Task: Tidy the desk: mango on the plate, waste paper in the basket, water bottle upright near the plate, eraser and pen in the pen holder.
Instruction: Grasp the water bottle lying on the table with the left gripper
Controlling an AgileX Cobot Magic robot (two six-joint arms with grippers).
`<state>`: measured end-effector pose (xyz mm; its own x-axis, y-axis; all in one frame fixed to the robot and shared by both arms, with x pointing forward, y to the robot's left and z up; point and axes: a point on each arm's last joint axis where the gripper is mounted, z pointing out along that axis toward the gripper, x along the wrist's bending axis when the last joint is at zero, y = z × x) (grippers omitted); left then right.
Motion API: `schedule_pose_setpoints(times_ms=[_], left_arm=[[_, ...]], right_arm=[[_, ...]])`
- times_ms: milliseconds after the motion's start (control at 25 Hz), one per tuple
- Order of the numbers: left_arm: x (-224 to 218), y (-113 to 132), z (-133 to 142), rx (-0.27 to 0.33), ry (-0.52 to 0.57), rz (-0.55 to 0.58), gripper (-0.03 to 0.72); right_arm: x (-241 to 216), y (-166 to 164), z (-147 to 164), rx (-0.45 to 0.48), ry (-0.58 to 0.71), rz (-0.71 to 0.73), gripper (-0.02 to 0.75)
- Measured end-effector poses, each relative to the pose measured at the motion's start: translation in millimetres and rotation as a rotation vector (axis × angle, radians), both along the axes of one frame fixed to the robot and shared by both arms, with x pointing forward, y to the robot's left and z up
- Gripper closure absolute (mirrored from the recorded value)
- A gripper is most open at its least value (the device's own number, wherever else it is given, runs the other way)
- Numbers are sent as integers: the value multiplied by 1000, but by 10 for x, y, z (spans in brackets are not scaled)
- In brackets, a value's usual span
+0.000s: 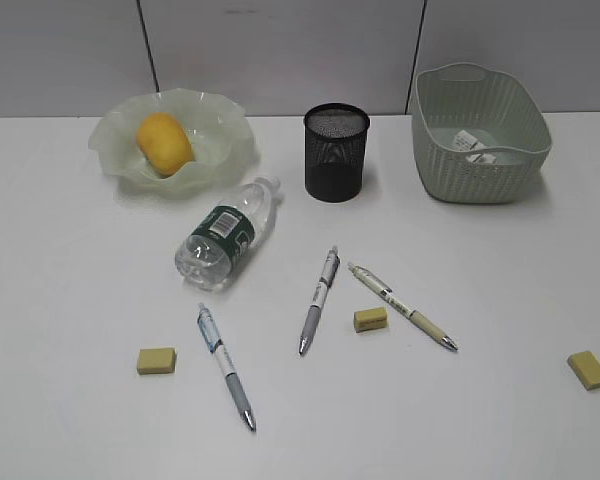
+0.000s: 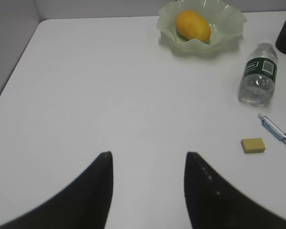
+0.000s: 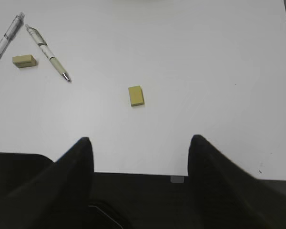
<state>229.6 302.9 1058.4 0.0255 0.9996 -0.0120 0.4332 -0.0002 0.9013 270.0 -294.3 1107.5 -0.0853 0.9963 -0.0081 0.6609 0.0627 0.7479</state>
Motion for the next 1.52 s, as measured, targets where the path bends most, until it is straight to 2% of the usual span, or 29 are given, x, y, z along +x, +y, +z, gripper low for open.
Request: schedule_pose_setpoints(times_ms=[360,520,880,1520], left_arm=[[0,0,0,0,0,0,316],[0,0,0,0,0,0,316],[0,0,0,0,0,0,316],[0,0,0,0,0,0,316]], right_arm=[[-383,-38,-351,-22,-174,-17,242],[-440,-39,-506,-21,-198,-18,242],[-383,-38,-536,-19,-268,-19,242],[-378,-35,-533,0,-274,-28,242]])
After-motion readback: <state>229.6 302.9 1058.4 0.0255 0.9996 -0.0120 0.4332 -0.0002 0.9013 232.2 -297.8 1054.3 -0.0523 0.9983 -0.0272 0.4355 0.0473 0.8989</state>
